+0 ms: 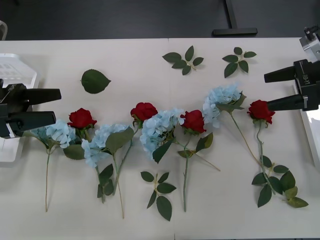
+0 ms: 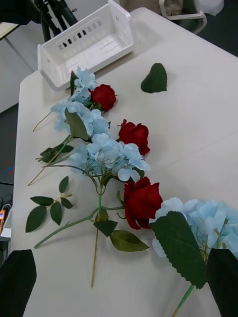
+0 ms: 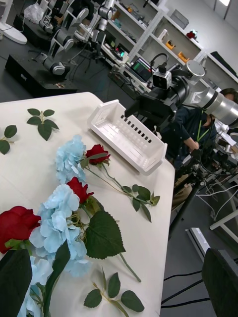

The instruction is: Place the red flowers into the right box and the blue flowers into the left box. If a person shows an open palm, hand one flower to the person first, then continue sorting.

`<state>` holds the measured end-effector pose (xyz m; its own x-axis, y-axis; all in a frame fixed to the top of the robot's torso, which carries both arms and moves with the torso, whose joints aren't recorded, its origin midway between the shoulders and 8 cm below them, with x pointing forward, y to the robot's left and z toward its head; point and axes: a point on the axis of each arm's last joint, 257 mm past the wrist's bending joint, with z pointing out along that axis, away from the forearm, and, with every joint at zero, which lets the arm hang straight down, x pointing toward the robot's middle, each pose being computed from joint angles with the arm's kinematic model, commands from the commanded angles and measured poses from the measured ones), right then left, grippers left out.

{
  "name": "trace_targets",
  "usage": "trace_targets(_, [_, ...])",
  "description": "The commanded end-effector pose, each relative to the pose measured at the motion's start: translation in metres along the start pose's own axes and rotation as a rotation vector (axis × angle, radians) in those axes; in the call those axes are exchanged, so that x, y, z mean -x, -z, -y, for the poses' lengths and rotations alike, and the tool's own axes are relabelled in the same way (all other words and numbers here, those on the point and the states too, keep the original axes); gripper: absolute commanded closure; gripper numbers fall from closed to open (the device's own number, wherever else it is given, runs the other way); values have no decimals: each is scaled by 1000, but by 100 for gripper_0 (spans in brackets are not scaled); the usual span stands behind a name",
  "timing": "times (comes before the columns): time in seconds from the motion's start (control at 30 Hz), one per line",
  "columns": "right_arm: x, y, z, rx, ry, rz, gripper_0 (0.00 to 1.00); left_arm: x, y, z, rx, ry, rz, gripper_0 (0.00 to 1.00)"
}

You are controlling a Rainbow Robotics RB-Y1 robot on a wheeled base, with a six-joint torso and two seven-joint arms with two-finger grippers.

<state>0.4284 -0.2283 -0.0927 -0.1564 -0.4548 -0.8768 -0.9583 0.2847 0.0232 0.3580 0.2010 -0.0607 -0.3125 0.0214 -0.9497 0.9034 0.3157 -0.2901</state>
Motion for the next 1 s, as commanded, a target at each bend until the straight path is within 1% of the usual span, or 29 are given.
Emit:
trace_targets(0.03, [-33, 4, -5, -2, -36, -62, 0, 0, -6, 5, -28, 50, 16, 0])
trace_targets(0.07, [-28, 6, -3, -8, -26, -56, 0, 3, -2, 13, -57, 74, 8, 0])
trace_targets(0.13, [-25, 8, -1, -13, -21, -54, 0, 12, -1, 22, -83, 73, 18, 0])
trace_targets(0.2, [-25, 9, 1, -21, -15, -58, 0, 22, 8, 17, -56, 5, 1, 0])
trace_targets(0.3, [-25, 10, 3, -26, -8, -67, 0, 26, 22, 6, 7, -118, -63, 0])
trace_targets(0.37, [-28, 10, 5, -37, -4, -78, 0, 23, 34, -3, 66, -76, -143, 0])
trace_targets(0.43, [-33, 11, 9, -51, 4, -99, 0, 19, 43, -11, 110, -50, -192, 0])
trace_targets(0.53, [-50, 13, 20, -89, 39, -183, 0, -2, 65, -28, 221, 72, -319, 0])
trace_targets(0.6, [-61, 15, 26, -109, 58, -231, 0, -15, 75, -35, 272, 122, -376, 0])
trace_targets(0.67, [-72, 16, 31, -154, -120, -272, 0, -31, 83, -41, 318, 192, -426, 0])
trace_targets(0.7, [-76, 17, 31, -165, -182, -282, 0, -38, 86, -43, 334, 216, -445, 0])
trace_targets(0.73, [-83, 16, 30, -189, -322, -300, 0, -49, 92, -46, 370, 282, -478, 0])
trace_targets(0.77, [-88, 17, 31, -206, -389, -311, 0, -56, 97, -49, 396, 314, -498, 0])
trace_targets(0.93, [-109, 9, 36, -282, -642, -349, 0, -85, 117, -59, 535, 441, -604, 0])
trace_targets(1.0, [-114, 7, 38, -309, -711, -352, 0, -93, 120, -61, 574, 478, -625, 0])
